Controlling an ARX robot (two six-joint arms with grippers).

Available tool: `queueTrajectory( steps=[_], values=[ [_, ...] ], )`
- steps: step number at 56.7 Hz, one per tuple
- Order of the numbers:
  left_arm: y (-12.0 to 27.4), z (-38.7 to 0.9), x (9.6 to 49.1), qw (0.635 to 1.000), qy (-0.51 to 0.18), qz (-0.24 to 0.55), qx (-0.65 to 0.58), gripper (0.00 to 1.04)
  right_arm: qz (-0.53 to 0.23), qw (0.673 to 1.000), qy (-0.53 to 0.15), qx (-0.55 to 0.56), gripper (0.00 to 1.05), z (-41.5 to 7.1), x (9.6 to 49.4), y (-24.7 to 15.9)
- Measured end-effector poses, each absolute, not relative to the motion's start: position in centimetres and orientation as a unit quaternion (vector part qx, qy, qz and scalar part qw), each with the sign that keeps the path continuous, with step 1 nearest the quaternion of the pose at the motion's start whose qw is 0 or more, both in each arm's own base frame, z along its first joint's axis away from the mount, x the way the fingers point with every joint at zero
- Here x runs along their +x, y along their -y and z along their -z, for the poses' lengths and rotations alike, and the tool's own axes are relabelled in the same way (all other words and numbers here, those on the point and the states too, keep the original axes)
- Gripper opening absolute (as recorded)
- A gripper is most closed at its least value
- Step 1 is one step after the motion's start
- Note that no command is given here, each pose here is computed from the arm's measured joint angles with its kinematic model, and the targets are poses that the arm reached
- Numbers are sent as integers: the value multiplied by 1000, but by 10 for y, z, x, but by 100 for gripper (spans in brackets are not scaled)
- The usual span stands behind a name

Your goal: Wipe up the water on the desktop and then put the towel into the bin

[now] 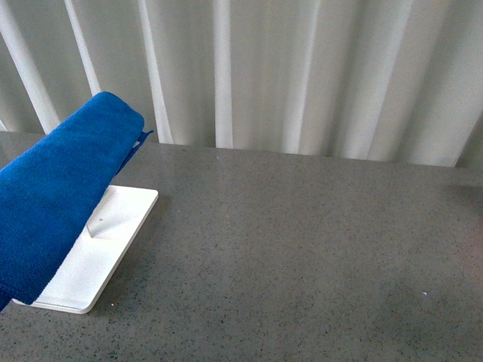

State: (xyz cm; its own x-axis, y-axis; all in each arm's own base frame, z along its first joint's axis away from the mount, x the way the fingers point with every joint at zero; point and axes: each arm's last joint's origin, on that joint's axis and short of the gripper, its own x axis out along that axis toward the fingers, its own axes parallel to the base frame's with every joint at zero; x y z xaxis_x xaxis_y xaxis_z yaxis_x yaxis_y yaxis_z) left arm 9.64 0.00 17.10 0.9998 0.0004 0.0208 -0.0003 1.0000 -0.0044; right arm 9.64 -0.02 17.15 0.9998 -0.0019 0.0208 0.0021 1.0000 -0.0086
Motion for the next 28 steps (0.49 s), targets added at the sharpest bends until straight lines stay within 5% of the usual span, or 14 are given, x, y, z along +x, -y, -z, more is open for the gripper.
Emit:
queueTrajectory(
  steps=[12, 21, 28],
  values=[
    [0, -171, 96, 1000, 10, 0, -2, 98, 1, 1000, 10, -4, 98, -172, 96, 0],
    [2, -166, 100, 968, -105, 159, -162, 98, 0, 1000, 10, -4, 98, -172, 96, 0],
    [10, -185, 111, 962, -94, 184, -181, 98, 0, 1000, 10, -4, 98, -172, 96, 0]
  ],
)
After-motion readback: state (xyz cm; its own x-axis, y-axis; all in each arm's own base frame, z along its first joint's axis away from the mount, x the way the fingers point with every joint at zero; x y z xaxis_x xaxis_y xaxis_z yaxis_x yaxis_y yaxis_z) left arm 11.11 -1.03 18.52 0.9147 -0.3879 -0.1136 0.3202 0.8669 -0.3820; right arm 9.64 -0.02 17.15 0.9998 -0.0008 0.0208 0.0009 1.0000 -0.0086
